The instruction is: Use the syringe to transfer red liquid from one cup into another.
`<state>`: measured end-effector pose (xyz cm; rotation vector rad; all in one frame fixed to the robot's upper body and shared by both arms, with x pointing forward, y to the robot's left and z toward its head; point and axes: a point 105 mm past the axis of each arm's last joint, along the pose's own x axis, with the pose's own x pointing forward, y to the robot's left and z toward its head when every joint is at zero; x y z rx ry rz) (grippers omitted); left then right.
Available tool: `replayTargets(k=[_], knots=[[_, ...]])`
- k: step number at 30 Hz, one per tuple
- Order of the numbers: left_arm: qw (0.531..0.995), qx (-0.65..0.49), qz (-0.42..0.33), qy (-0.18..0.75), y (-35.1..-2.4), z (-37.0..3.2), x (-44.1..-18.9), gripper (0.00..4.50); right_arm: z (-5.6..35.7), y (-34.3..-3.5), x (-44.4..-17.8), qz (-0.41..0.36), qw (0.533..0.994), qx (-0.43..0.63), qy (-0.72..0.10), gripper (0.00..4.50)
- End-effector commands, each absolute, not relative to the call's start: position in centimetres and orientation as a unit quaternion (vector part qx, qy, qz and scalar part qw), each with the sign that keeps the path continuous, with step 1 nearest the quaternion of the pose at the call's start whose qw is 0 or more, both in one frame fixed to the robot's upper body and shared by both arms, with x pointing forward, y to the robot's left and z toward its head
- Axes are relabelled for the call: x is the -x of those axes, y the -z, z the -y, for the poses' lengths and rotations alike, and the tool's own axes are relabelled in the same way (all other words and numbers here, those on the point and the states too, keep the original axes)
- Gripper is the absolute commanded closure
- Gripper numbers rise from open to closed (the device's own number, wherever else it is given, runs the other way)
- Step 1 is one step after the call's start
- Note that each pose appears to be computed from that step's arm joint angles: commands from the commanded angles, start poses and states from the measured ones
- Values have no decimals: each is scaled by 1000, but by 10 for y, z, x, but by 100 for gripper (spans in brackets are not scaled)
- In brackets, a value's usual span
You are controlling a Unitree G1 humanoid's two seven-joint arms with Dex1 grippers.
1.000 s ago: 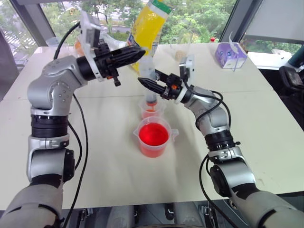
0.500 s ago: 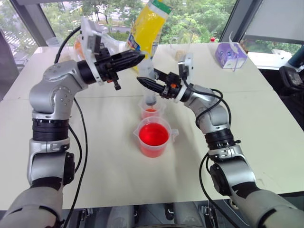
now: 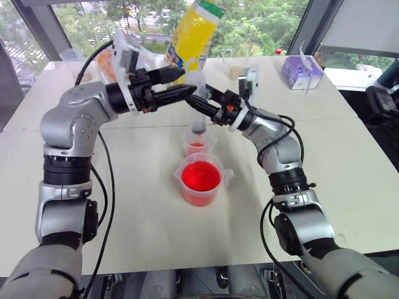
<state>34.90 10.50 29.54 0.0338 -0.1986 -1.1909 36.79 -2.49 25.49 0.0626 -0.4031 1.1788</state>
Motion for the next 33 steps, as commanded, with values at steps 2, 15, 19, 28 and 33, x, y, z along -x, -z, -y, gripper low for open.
replayTargets(k=[2, 15, 19, 28, 33], knots=[[827, -15, 149, 541, -334, -127, -338, 5, 21, -273, -358, 225, 797, -29, -560, 307], [841, -27, 78, 534, -294, -155, -306, 5, 57, -328, -374, 196, 858, -50, -473, 307], [838, -15, 55, 542, -278, -153, -296, 5, 91, -337, -379, 89, 898, -91, -422, 307], [836, -1, 37, 548, -263, -147, -284, 5, 173, -234, -377, -225, 944, -50, -236, 307], [835, 1, 31, 550, -260, -144, -281, 5, 195, -175, -363, -338, 923, -38, -180, 307]])
